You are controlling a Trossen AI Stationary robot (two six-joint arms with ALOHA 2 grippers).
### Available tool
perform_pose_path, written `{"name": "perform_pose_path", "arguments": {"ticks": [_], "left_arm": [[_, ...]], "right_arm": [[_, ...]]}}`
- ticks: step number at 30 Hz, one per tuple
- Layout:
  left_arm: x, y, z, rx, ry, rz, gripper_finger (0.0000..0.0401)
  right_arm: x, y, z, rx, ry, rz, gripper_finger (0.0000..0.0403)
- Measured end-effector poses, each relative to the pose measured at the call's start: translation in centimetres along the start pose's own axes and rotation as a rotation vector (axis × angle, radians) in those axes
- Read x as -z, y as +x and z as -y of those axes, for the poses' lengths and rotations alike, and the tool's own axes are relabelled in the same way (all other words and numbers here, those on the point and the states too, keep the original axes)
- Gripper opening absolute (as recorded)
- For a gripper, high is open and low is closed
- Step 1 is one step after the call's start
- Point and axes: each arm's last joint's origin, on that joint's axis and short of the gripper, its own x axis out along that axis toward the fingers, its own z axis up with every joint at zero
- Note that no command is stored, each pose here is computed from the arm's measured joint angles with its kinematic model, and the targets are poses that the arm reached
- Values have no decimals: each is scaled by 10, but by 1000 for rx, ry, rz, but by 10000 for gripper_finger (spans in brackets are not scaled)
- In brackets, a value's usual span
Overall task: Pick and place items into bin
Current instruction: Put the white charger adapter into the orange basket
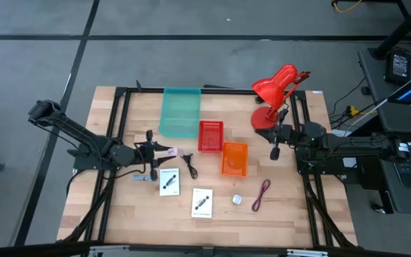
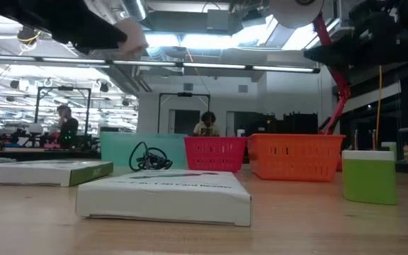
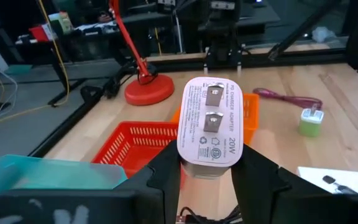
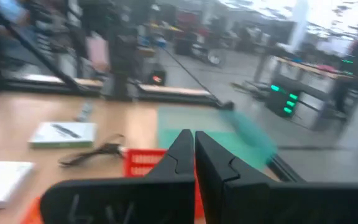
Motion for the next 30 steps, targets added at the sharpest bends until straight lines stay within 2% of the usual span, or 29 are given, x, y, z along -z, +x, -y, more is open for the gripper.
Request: {"name": "perform_pose_path", "arguments": {"ticks": [3, 6, 9, 16, 22, 28, 30], "left_arm": [[1, 8, 0, -10, 9, -25, 108], [3, 18, -2, -32, 18, -57, 108], [4, 29, -3, -6, 20, -93, 108], [-7, 62, -8, 44, -5, -137, 108], [-12, 84, -9, 92, 29, -173, 108], [-15, 96, -10, 114, 61, -183, 108], [-16, 98, -11, 110, 58, -181, 108]], "right_arm": [[0, 0, -2, -60, 22, 4, 0], [2, 2, -3, -76, 72, -11, 2], [5, 4, -4, -81, 71, -36, 13], [9, 14, -12, -131, 70, -51, 76], [8, 20, -24, -195, 69, -32, 120], [-13, 33, -39, -288, 30, -93, 139], [-19, 39, -44, -279, 20, -147, 140]]}}
